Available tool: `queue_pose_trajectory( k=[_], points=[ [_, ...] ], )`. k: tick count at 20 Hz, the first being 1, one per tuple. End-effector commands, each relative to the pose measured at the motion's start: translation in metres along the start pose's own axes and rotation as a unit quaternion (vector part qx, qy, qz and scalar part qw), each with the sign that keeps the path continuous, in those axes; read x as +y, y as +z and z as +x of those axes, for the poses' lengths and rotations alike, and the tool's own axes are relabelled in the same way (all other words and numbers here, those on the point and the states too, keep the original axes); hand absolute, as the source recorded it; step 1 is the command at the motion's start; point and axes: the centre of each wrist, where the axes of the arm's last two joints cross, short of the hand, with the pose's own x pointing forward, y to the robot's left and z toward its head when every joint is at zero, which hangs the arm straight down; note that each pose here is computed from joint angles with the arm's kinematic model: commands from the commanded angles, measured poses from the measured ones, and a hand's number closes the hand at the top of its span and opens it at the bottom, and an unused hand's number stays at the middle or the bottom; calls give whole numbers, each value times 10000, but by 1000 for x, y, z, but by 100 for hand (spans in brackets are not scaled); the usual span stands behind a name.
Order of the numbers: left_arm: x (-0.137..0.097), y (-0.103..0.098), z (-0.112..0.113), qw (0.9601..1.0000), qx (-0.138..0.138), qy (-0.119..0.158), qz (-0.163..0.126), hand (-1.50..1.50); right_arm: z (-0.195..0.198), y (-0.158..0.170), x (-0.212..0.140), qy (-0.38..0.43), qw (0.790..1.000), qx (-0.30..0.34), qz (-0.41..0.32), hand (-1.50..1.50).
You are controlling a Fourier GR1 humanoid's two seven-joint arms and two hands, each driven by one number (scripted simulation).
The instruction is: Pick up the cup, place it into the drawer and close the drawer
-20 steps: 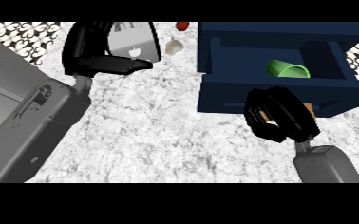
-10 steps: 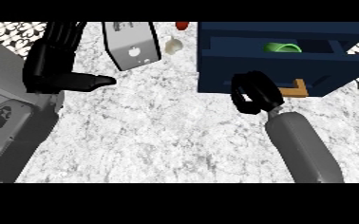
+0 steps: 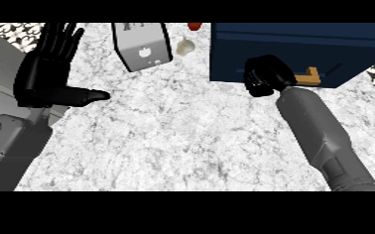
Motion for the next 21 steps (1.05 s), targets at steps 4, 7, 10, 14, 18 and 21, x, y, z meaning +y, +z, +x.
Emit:
queue_pose_trajectory(
  k=[4,7,10,14,18,21],
  points=[
    [1,7,-7,9996,-25,199,-201,-150,-27,0,-27,-333,9983,484,9,150],
    [5,13,-10,9993,45,242,-266,-150,-34,0,-52,-430,9975,547,-109,150],
    [-7,8,-9,9989,16,306,-357,-150,-31,-4,-56,-571,9970,524,-88,150],
    [-10,4,-10,9988,65,278,-406,-150,-40,3,-62,-690,9963,420,-289,150],
    [-8,7,-16,9985,35,342,-429,-150,-38,0,-75,-775,9952,384,-454,150],
    [-8,10,-17,9986,42,309,-428,-150,-44,6,-58,-844,9945,404,-463,150]
  ],
)
